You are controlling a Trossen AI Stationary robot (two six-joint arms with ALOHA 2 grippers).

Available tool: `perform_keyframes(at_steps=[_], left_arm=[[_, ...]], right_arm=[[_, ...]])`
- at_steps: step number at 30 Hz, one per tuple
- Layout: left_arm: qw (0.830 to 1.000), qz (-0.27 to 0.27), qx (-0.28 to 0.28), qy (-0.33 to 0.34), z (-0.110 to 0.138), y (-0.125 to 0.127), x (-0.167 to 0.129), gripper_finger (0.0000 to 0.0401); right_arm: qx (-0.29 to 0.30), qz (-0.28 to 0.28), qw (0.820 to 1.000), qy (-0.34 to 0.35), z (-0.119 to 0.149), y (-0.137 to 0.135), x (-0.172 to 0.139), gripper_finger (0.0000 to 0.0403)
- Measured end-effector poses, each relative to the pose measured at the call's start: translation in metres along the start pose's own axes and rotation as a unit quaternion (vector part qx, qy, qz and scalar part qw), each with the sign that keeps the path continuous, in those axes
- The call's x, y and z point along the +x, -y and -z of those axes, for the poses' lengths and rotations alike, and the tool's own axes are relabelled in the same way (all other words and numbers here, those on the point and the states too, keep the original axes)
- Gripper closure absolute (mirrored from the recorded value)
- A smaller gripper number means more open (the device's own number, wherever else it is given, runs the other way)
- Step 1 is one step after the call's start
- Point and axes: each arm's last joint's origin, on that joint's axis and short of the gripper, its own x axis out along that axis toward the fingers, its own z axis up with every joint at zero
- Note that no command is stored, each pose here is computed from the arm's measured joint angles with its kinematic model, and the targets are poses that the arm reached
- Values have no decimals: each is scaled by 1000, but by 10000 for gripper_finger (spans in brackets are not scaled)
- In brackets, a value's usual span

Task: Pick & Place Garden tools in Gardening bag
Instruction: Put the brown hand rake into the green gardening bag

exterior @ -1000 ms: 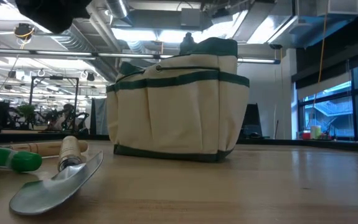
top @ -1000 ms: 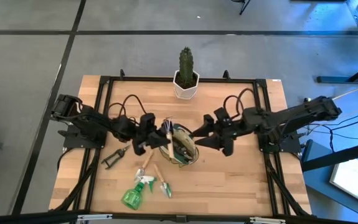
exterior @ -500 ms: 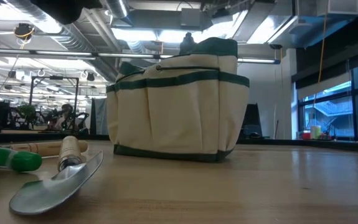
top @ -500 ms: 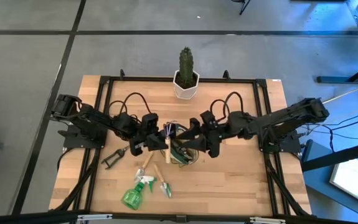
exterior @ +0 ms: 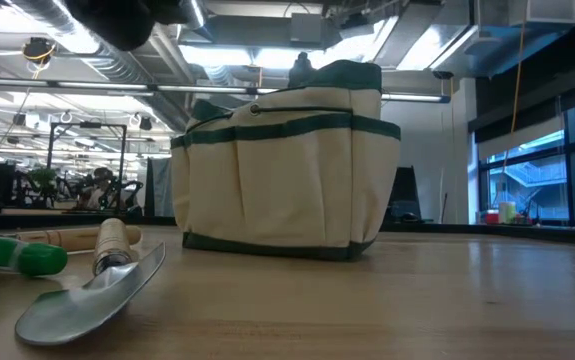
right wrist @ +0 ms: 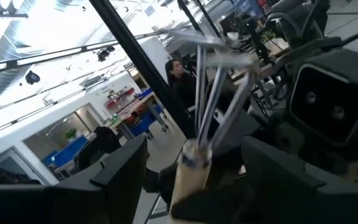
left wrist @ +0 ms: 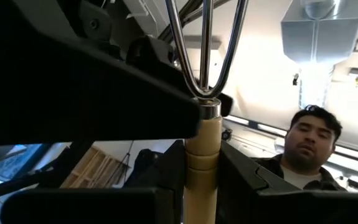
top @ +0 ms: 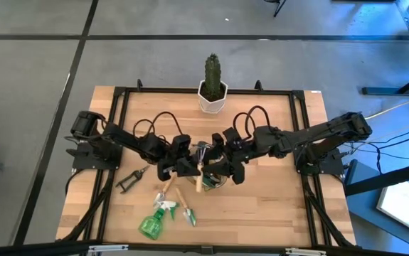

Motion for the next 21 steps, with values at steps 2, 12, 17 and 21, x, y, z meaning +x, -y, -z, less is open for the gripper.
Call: perform_keyframes(at_steps=[2, 12, 17, 21], left_arm=[[1000, 1, -2, -3, 1, -3, 2, 339], [1000, 3, 0, -7, -2, -6, 0, 339], [1000, 6, -1, -11, -1, -6, 1, 339], [1000, 6, 0, -10, -1, -6, 0, 339]], right_arm=[[0, 0, 1000, 0, 0, 0, 0, 139], [0, -4, 1000, -8, 1, 0, 0, 161], [-1, -11, 1000, -12, 1, -1, 0, 186], [-4, -12, 1000, -13, 1, -1, 0, 209]])
